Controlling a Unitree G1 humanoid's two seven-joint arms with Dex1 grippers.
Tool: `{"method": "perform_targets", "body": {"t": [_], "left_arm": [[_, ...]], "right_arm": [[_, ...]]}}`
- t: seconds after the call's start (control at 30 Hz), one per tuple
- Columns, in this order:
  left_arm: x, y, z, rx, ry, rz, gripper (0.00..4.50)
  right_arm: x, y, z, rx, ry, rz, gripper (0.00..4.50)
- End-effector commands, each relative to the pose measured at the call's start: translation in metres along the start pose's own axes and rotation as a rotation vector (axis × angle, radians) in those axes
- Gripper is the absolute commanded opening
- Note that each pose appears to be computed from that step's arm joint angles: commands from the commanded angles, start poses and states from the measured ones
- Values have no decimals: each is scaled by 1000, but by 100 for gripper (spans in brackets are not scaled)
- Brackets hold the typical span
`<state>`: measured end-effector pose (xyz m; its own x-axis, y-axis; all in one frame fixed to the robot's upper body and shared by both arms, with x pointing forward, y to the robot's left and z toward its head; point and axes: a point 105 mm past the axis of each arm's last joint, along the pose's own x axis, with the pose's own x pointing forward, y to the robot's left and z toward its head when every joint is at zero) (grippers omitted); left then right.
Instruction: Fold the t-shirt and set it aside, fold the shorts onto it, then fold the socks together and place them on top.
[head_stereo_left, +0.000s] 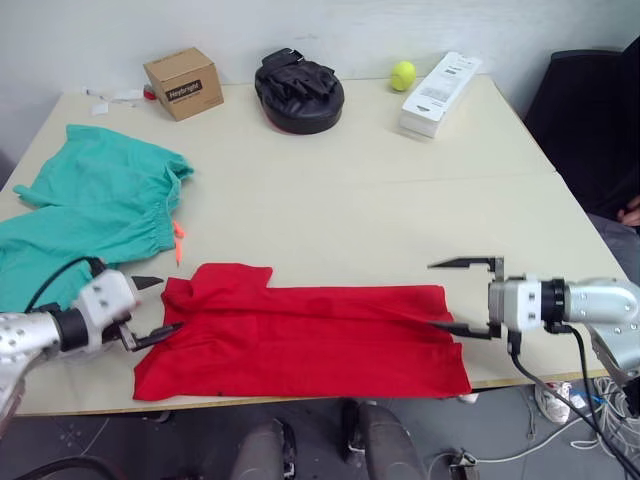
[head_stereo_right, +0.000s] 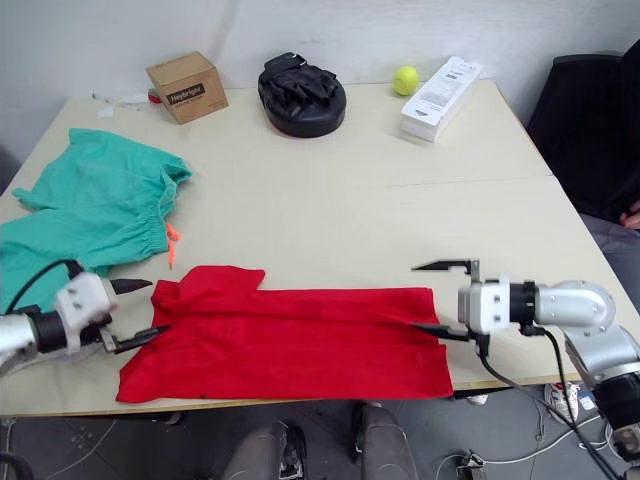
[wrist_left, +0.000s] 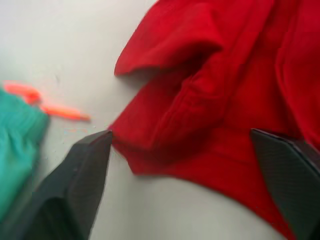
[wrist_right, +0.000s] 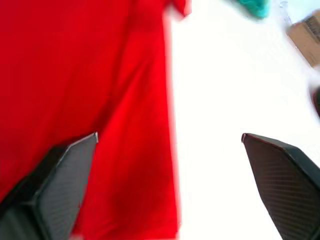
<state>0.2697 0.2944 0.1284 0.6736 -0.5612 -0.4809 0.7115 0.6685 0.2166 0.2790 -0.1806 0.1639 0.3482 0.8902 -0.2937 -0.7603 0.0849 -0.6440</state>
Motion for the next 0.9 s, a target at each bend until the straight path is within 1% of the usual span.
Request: {"method": "perform_targets", "body": {"t": [0.03, 0.17, 0.27, 0.4, 0.43, 0.57, 0.67, 0.73, 0.77, 0.9], "left_arm": [[-6, 10, 27, -249, -14, -61, 448], [10, 22, 33, -471, 27, -88, 448], [31, 20, 38, -616, 75, -163, 448], [58, 22, 37, -701, 126, -179, 448], [66, 21, 35, -720, 156, -178, 448], [85, 18, 32, -777, 210, -195, 448], [89, 17, 31, -772, 223, -203, 385], [89, 16, 32, -774, 222, -225, 326], [89, 16, 34, -776, 216, -231, 287], [88, 14, 43, -772, 168, -281, 152]], "right_arm": [[8, -19, 28, 104, -86, -51, 450], [21, -22, 41, 174, -131, -59, 450], [32, -20, 51, 194, -161, -47, 450], [40, -18, 57, 195, -179, -51, 450], [41, -18, 58, 197, -182, -52, 450], [42, -16, 61, 209, -181, -61, 450], [41, -16, 60, 214, -174, -74, 450], [41, -16, 60, 217, -171, -80, 450], [42, -15, 59, 219, -169, -82, 450], [42, -12, 56, 220, -154, -82, 450]]}}
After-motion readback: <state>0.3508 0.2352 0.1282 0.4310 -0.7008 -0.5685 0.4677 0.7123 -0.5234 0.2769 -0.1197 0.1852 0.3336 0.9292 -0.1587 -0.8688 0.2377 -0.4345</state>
